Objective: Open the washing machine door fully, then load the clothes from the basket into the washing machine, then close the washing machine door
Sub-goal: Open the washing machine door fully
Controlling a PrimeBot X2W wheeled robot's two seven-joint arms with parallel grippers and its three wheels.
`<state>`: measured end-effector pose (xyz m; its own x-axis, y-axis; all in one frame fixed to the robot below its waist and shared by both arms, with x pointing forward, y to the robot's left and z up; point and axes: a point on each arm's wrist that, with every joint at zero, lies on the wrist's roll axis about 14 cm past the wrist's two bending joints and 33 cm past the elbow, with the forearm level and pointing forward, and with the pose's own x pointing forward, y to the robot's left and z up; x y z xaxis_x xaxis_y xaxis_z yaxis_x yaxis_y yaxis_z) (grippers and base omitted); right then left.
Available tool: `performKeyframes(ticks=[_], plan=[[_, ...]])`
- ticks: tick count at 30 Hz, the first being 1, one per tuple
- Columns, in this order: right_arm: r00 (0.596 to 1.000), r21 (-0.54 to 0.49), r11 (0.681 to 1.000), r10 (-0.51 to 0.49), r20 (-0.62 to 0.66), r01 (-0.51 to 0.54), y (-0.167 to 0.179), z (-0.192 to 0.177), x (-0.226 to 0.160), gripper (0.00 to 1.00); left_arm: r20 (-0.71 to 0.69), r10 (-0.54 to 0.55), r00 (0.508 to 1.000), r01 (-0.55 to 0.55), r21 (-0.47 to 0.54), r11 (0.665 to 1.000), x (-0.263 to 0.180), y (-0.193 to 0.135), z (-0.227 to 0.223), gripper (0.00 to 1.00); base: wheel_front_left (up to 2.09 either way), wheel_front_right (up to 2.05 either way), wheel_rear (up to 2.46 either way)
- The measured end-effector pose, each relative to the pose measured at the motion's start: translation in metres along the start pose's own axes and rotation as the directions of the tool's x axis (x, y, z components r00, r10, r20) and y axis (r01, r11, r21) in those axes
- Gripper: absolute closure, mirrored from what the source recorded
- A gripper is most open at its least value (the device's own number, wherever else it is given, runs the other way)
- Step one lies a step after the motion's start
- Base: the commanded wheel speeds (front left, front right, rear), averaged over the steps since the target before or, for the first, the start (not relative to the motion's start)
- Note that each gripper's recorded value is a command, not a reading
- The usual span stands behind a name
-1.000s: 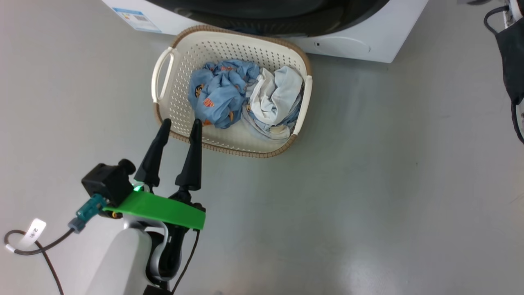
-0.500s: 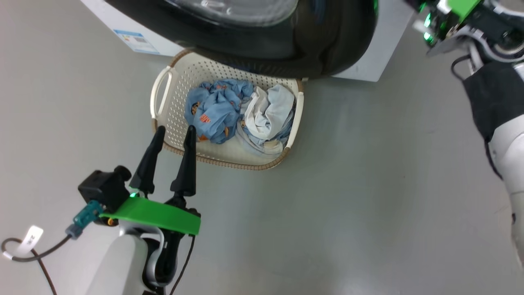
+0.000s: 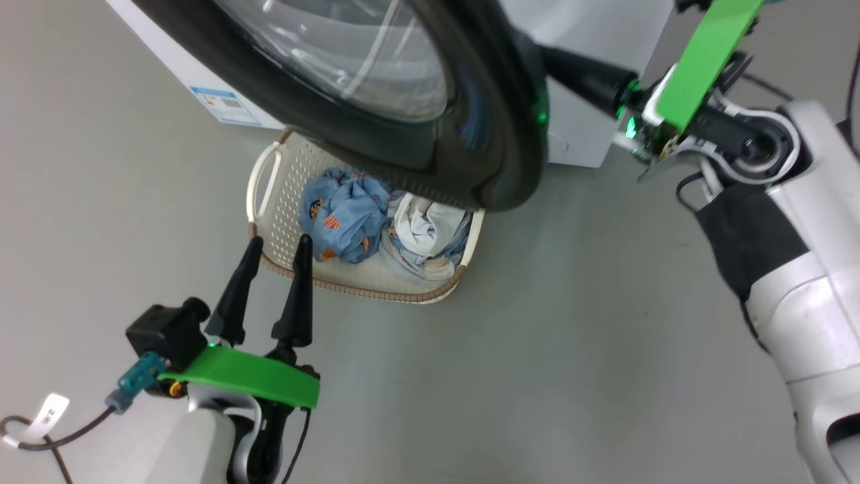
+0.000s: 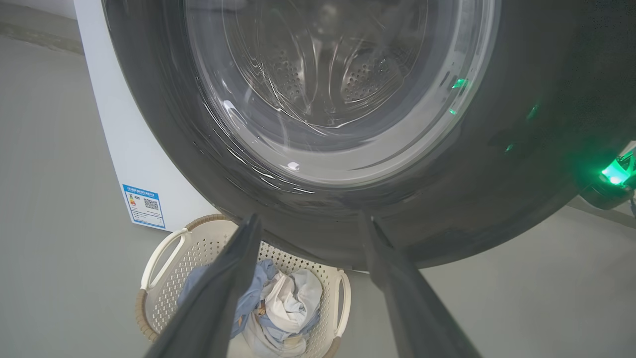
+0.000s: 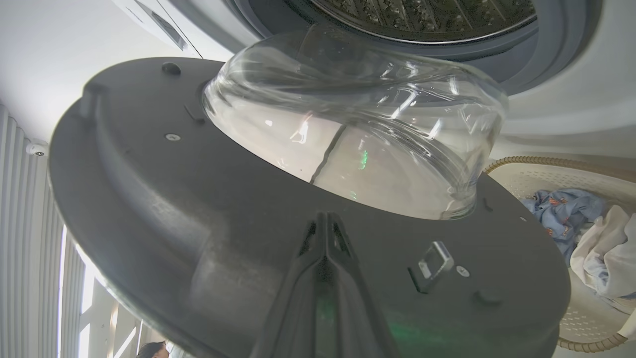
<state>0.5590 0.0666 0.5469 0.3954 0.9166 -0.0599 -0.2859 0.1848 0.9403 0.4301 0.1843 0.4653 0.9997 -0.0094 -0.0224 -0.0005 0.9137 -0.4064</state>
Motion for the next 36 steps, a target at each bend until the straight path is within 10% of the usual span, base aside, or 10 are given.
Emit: performKeyframes(ticks=[36], plan=[[0.944, 0.015, 0.988, 0.15, -0.294, -0.152, 0.063, -0.131, 0.021, 1.0, 0.061, 0.064, 0.996, -0.066, 0.02, 0.998, -0.042, 0.017, 0.027, 0.0, 0.0, 0.0, 0.0]])
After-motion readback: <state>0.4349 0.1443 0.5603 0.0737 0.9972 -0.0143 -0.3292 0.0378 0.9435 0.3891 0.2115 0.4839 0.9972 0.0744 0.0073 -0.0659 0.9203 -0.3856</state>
